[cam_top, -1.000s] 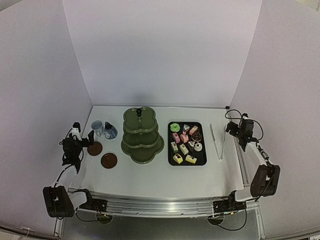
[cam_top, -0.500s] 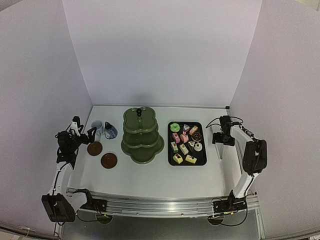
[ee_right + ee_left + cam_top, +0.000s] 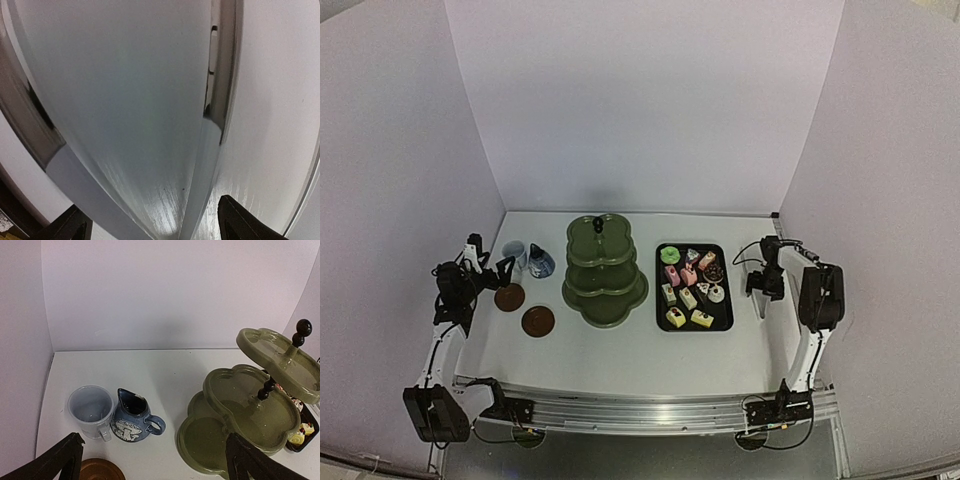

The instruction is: Serve the afternoon tea

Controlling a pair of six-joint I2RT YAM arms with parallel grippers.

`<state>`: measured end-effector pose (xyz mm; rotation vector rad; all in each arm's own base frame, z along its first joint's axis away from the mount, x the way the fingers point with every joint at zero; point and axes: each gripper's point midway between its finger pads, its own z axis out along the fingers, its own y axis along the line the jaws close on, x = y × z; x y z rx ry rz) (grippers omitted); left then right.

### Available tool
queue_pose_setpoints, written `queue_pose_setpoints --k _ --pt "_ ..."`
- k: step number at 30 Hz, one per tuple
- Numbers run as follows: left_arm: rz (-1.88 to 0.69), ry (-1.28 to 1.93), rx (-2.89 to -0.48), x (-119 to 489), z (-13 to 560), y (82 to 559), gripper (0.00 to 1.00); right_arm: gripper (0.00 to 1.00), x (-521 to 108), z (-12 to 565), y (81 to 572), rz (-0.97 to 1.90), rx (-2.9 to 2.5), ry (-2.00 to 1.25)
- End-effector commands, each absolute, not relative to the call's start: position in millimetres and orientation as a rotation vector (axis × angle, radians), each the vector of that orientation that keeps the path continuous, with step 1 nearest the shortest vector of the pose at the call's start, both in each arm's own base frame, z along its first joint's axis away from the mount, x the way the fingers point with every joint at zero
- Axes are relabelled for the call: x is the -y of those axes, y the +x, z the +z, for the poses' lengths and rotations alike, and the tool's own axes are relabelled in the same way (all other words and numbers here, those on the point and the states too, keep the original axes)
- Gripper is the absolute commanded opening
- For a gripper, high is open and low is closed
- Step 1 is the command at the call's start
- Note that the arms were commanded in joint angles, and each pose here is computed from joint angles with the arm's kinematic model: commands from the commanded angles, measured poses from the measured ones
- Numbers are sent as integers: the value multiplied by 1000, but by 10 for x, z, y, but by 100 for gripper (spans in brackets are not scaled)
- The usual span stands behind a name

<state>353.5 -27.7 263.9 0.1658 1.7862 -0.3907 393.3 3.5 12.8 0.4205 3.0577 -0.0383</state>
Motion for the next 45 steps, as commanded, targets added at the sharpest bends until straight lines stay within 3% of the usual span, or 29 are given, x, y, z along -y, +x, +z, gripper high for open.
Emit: queue_pose_setpoints --k 1,11,17,21,33,45 --pt "-385 185 -1728 287 2783 3573 100 78 -126 105 4047 40 -3070 425" --pt "-350 196 -1719 261 2771 3585 100 68 -38 -68 4020 -48 -3104 418" --pt "-328 201 -1700 242 2817 3599 100 48 -34 -8 4002 -50 -3096 417" --pt "-326 204 -1700 241 2816 3606 100 38 -75 355 4077 -1 -3047 435" --pt "-337 218 -1684 265 2851 3618 100 38 -388 1454 3926 267 -3163 407" --pt "-397 297 -1640 399 3022 3600 100 37 -703 1954 3884 549 -3111 402"
